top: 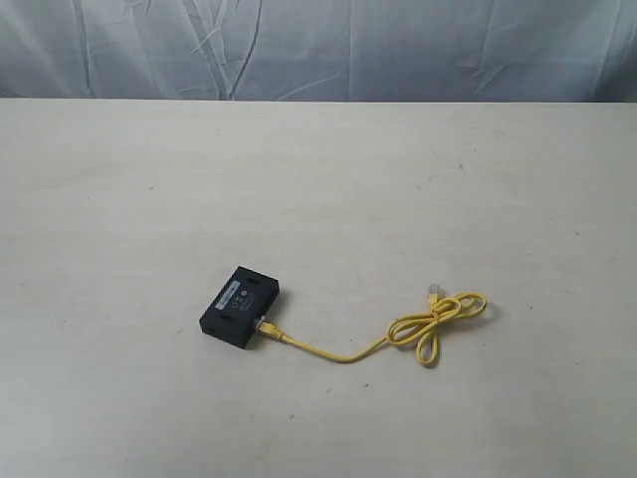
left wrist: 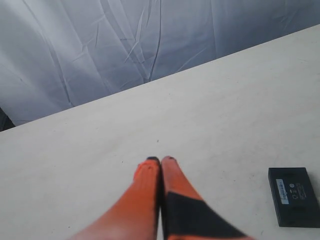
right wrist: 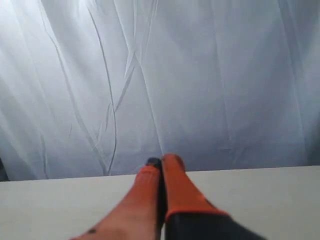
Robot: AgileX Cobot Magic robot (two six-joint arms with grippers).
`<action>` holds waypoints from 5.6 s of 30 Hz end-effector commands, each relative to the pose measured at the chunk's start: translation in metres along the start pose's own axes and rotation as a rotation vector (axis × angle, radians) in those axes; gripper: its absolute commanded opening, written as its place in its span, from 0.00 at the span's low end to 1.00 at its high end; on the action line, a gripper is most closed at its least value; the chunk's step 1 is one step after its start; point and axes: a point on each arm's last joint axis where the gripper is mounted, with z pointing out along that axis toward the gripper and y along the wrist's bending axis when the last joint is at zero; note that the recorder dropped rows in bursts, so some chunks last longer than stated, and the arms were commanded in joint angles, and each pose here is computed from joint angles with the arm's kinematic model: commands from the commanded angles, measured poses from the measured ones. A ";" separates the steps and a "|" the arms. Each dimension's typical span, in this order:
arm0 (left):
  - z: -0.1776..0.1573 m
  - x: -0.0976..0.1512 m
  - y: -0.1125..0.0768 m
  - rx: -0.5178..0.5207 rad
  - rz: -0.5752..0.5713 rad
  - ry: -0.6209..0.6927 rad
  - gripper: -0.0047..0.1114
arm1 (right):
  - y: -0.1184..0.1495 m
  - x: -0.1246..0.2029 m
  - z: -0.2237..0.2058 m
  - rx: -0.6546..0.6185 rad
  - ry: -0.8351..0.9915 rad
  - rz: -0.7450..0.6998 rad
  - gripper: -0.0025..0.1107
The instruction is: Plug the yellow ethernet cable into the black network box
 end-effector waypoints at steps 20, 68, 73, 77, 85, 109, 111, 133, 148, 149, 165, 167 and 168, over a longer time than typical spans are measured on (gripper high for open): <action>0.000 0.001 0.000 -0.002 -0.007 -0.001 0.04 | -0.026 0.140 0.000 0.075 0.225 -0.126 0.02; -0.001 0.004 0.001 -0.022 0.055 0.014 0.04 | -0.035 0.170 0.000 0.177 0.271 -0.087 0.02; -0.016 0.025 -0.005 -0.067 0.061 -0.036 0.04 | -0.035 0.170 0.000 0.177 0.271 -0.087 0.02; -0.022 0.056 -0.013 -0.107 0.086 -0.077 0.04 | -0.035 0.170 0.000 0.177 0.271 -0.087 0.02; -0.008 0.109 -0.017 -0.220 0.141 -0.160 0.04 | -0.035 0.170 0.000 0.177 0.267 -0.087 0.02; -0.005 0.119 -0.013 -0.264 -0.205 -0.146 0.04 | -0.035 0.170 0.000 0.178 0.270 -0.089 0.02; -0.006 0.119 -0.012 -0.270 -0.281 -0.154 0.04 | -0.035 0.170 0.000 0.178 0.270 -0.089 0.02; -0.006 0.119 -0.012 -0.272 -0.303 -0.156 0.04 | -0.035 0.170 0.000 0.177 0.267 -0.085 0.02; -0.006 0.119 -0.012 -0.272 -0.303 -0.156 0.04 | -0.035 0.170 0.000 0.177 0.270 -0.083 0.02; -0.006 0.119 -0.012 -0.272 -0.303 -0.156 0.04 | -0.035 0.170 0.000 0.177 0.270 -0.083 0.02; -0.006 0.119 -0.012 -0.272 -0.303 -0.156 0.04 | -0.035 0.170 0.000 0.177 0.267 -0.083 0.02; -0.006 0.119 -0.012 -0.272 -0.303 -0.156 0.04 | -0.035 0.170 0.000 0.177 0.267 -0.083 0.02; -0.006 0.119 -0.012 -0.272 -0.303 -0.156 0.04 | -0.035 0.170 0.000 0.177 0.267 -0.083 0.02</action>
